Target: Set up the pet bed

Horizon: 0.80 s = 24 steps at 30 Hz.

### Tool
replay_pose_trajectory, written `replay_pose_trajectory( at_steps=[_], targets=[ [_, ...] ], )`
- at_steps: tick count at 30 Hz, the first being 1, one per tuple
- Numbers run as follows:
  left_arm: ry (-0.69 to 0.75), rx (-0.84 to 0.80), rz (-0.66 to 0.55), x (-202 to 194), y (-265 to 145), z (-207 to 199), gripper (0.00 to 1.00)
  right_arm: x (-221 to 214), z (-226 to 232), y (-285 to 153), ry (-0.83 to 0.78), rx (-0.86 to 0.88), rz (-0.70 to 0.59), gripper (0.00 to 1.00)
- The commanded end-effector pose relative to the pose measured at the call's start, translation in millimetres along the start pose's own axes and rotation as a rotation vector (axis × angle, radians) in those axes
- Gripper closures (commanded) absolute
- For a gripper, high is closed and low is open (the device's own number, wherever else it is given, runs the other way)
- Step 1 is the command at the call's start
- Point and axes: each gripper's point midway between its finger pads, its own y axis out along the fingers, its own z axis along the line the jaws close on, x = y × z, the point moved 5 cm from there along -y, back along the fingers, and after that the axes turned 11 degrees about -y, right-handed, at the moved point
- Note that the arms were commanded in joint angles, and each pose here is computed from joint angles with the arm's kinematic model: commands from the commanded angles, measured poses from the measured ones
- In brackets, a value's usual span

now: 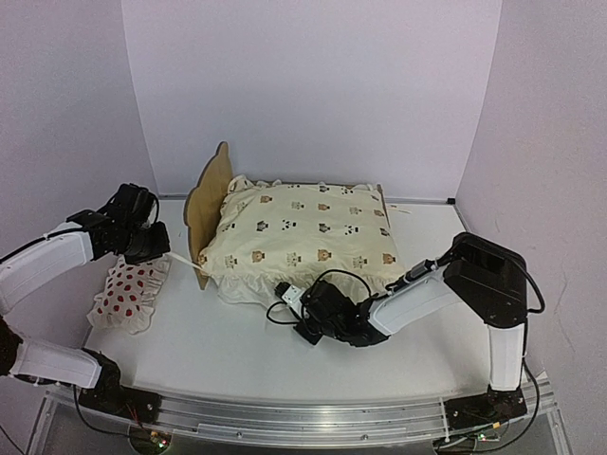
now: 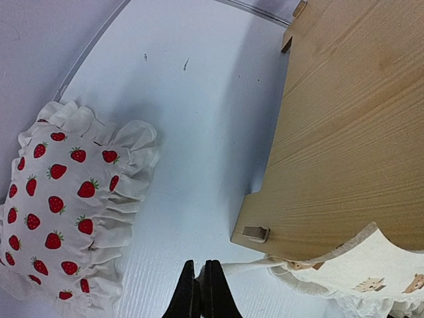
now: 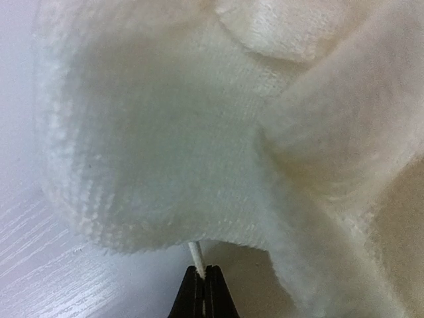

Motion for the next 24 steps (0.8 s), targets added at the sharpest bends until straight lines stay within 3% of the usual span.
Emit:
replay_pose_trajectory(
  at_steps=[1,6,10,13,20,24],
  targets=[
    [-0.052,0.058,-0.120,16.6,-0.1,8.7,1.00,-64.4,15.6,-9.2,-0.045,0.080,0.240,1.00],
    [-0.064,0.006,-0.094,8.4,-1.0,8.0,0.93,-47.6,16.7,-23.0,0.004,0.161,0.209,0.96],
    [-0.065,-0.062,-0.102,15.0,-14.6,-0.7,0.64,-19.8,17.8,-49.0,0.040,0.299,0.182,0.71],
    [-0.058,-0.118,-0.115,23.5,-27.4,-9.8,0.48,-2.1,13.7,-73.6,0.078,0.375,0.177,0.53],
    [-0.028,-0.261,-0.084,29.0,-42.1,-32.5,0.42,28.9,-6.0,-148.2,0.202,0.497,0.105,0.27],
    [-0.010,-0.330,-0.063,25.6,-42.7,-41.4,0.41,44.1,-45.5,-176.1,0.334,0.397,0.036,0.16]
  ],
)
